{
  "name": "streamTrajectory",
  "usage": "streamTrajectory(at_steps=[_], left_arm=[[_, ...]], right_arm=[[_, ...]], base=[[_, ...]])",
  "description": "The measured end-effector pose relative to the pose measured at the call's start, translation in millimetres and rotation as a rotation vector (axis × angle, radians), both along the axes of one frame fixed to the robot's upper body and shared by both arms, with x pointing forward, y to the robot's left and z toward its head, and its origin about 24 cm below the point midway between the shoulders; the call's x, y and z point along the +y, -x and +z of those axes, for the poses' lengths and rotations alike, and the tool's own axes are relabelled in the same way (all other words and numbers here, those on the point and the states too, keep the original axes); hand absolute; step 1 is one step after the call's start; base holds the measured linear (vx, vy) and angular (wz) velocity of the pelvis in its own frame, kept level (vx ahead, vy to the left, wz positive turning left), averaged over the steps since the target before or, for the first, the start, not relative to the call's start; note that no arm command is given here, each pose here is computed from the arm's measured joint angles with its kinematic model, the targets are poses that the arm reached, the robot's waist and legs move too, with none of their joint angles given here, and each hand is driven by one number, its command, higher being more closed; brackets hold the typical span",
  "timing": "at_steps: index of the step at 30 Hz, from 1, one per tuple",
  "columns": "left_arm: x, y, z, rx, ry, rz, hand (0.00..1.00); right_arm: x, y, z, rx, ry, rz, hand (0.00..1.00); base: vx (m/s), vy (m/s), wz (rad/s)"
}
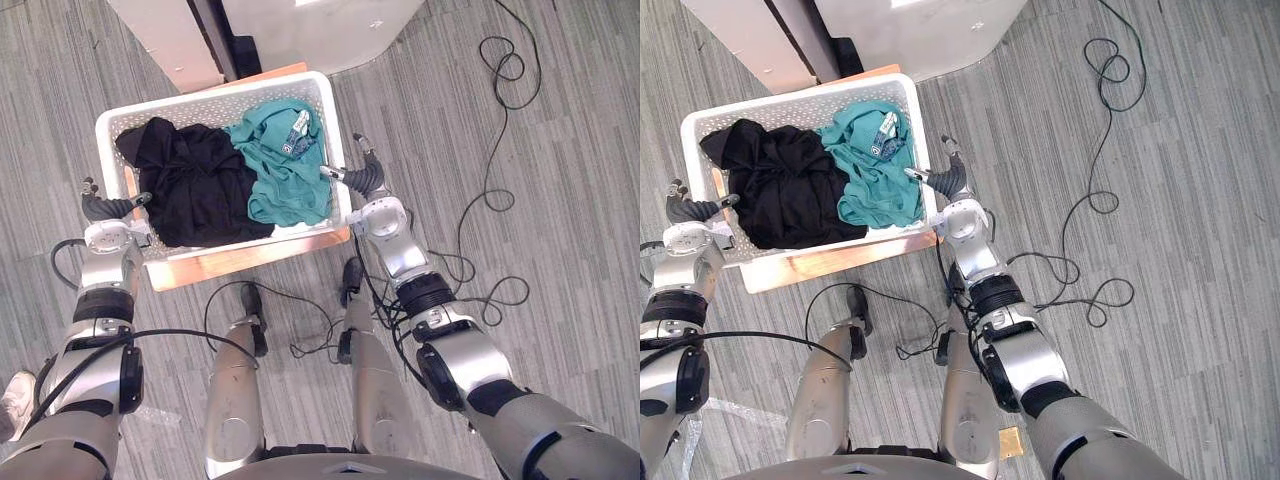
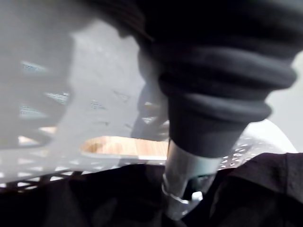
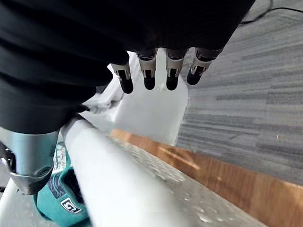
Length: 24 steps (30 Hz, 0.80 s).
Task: Pick up the laundry basket with both hands and put the clothes into the washing machine.
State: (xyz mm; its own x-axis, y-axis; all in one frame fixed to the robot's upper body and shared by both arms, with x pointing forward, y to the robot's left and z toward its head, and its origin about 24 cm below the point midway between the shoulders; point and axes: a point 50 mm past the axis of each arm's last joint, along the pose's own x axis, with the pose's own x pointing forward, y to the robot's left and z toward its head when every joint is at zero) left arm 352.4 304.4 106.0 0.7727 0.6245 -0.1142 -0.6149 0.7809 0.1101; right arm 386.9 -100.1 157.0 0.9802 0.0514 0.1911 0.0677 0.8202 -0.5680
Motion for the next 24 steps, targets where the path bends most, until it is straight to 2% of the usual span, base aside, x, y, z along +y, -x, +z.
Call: streamTrajectory(at_steps=[5,15,16,17,18,24], left_arm=[[-2.5,-2.7,4.1,-0.007,-0.014,-0.009,0.00],[-7.1,-6.8,8.1,-0.016,-0.014,-0.029,0.00],[-7.6,-7.1,7.9,-0.011,-0.017,-0.034,0.00],[-7.6,-7.2,7.7,-0.004,-0.024,-0.036,0.00],[-8.7,-8.3,8.3,0.004,-0.035,-0.040,1.00],[-13.9,-13.6,10.6,0.041,-0.082,-0.064,1.00]], right_arm=[[14.8,-0.3,1.8,-0.003,0.134,0.054,0.00],[12.1,-5.5,-1.1,0.043,0.151,0.033,0.00],[12.5,-6.5,-1.0,0.045,0.160,0.030,1.00],[13.1,-7.1,-0.5,0.045,0.171,0.028,1.00],[12.8,-8.1,0.9,0.045,0.181,0.019,1.00],[10.1,-11.4,2.2,0.051,0.213,-0.003,1.00]], base=[[-0.01,-0.039,0.04],[-0.01,-0.035,0.03],[0.00,-0.039,0.07],[0.00,-0.033,0.09],[0.00,-0.027,0.08],[-0.01,-0.034,0.03]])
